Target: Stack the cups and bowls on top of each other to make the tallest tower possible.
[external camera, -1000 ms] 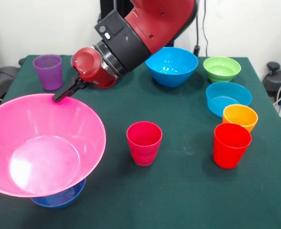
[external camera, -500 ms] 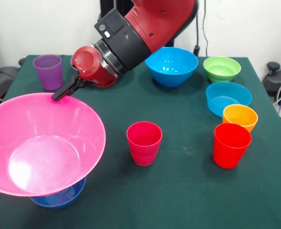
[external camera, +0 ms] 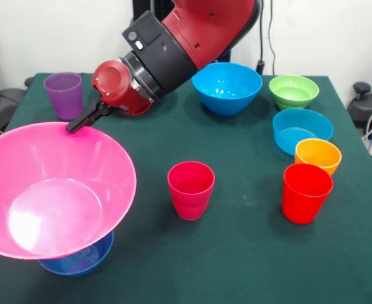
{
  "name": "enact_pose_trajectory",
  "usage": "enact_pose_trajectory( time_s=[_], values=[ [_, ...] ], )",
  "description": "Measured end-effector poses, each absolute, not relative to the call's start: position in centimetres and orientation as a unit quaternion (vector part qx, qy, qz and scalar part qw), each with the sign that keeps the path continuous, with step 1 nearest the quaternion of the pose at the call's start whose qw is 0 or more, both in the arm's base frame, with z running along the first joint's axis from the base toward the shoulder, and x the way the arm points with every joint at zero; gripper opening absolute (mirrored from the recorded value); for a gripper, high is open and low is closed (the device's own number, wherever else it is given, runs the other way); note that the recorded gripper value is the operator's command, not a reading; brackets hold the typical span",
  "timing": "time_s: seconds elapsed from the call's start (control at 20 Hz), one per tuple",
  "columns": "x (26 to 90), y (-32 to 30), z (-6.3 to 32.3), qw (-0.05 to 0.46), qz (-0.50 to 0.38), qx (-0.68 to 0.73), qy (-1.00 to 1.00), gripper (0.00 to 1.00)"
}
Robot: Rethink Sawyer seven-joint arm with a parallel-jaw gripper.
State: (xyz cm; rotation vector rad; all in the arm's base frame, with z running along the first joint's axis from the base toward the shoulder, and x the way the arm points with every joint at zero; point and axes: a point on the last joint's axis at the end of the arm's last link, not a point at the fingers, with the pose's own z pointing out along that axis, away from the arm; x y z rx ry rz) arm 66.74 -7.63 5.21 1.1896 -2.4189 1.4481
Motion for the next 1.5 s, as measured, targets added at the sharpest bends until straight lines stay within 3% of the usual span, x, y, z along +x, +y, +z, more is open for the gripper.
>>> enact_pose_trajectory(
  time_s=[0.15, 0.2, 1.5],
  values=[
    [66.7, -7.7, 5.3, 0.041, 0.473, 0.387, -0.79, 0.0],
    [66.5, -7.9, 5.6, 0.042, 0.473, 0.385, -0.792, 1.0],
    [66.9, -9.7, 8.6, 0.031, 0.476, 0.36, -0.802, 1.0]
  ],
)
